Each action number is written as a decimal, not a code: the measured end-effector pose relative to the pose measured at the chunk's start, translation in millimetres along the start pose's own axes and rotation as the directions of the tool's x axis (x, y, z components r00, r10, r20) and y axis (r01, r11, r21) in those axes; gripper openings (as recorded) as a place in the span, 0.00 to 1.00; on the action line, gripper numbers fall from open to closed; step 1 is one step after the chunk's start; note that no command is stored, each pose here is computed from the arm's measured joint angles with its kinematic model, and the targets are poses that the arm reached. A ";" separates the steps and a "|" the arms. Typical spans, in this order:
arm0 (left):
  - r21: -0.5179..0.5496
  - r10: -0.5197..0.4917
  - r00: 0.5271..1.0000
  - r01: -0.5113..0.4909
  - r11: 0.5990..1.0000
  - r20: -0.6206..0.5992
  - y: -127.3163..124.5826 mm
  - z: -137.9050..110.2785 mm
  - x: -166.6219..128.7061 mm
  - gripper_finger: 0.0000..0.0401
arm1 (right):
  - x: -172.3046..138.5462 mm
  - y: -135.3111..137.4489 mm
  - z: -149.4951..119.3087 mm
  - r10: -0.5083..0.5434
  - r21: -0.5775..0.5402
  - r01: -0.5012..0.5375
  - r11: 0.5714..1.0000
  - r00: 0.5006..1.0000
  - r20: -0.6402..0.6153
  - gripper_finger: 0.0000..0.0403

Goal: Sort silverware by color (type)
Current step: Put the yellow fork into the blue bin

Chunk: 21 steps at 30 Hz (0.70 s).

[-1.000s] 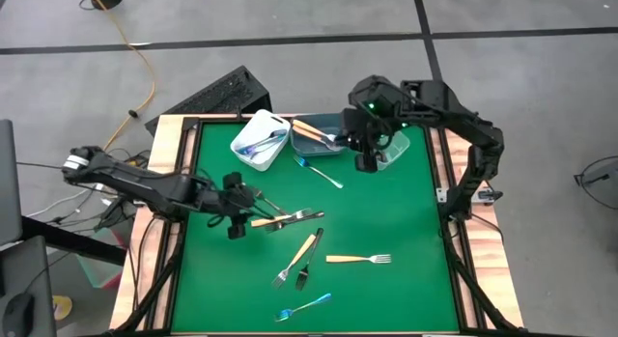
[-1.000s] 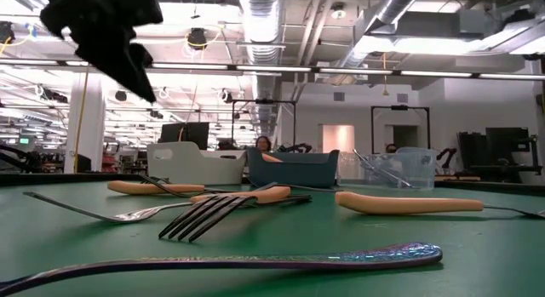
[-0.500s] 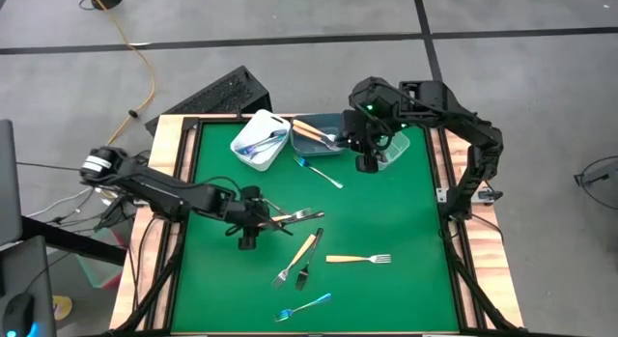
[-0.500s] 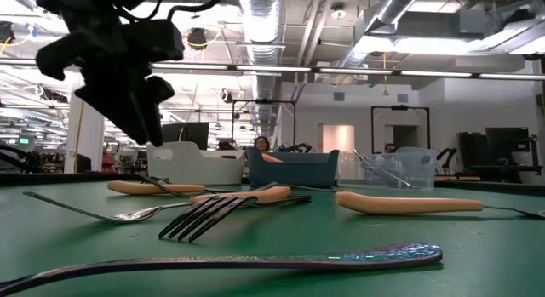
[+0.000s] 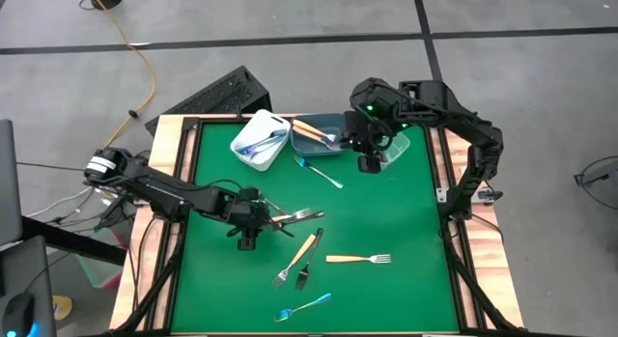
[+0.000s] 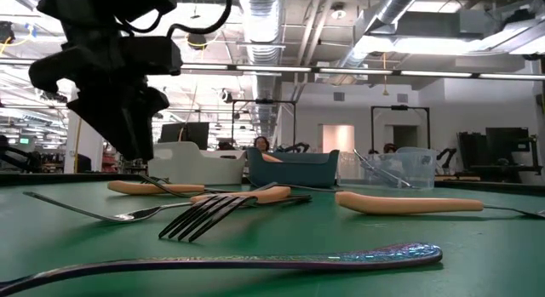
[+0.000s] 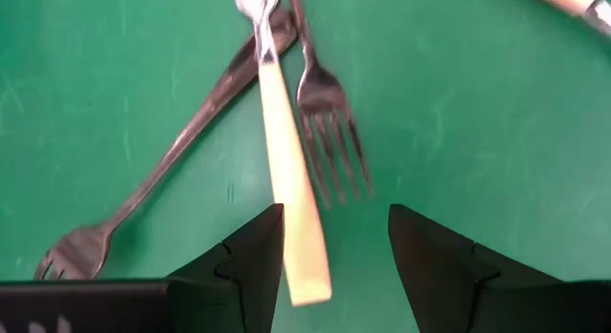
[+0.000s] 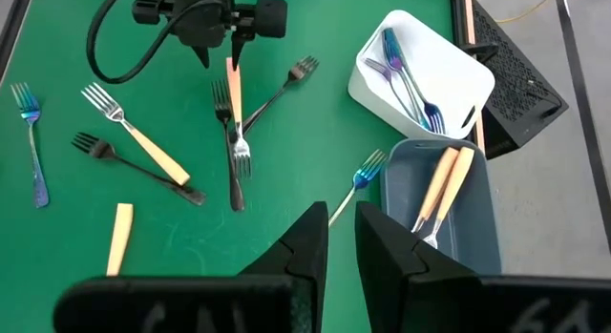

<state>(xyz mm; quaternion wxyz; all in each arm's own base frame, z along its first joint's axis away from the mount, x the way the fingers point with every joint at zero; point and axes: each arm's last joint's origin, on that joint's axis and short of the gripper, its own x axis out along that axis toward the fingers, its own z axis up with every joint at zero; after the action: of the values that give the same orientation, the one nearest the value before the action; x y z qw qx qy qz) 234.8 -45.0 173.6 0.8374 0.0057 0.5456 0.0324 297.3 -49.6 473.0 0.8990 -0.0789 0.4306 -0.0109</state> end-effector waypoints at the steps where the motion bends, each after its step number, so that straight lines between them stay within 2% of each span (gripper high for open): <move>1: 0.010 0.004 1.000 -0.004 1.000 -0.016 0.4 -1.6 0.0 0.43 | 0.0 0.0 -0.1 0.000 0.000 0.000 1.000 1.000 -0.001 0.18; 5: 0.023 -0.011 1.000 0.011 1.000 -0.010 2.1 -5.8 5.3 0.43 | 0.0 0.0 -0.2 0.000 0.000 0.000 1.000 1.000 -0.002 0.18; 12: -0.051 -0.005 0.998 0.002 0.999 -0.057 10.3 -25.7 19.7 0.43 | 0.0 0.0 -0.2 0.000 -0.007 0.000 1.000 1.000 -0.002 0.18; 21: -0.014 -0.013 1.000 0.013 1.000 -0.013 10.3 -23.6 23.0 0.43 | 0.0 0.0 -0.2 0.000 -0.007 0.000 1.000 1.000 -0.002 0.18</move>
<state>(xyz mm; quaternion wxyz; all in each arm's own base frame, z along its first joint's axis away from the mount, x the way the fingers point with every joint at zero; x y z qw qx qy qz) 222.0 -34.0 143.5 0.8340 -0.0041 0.5508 0.0307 297.2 -49.5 472.9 0.8983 -0.0820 0.4315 -0.0094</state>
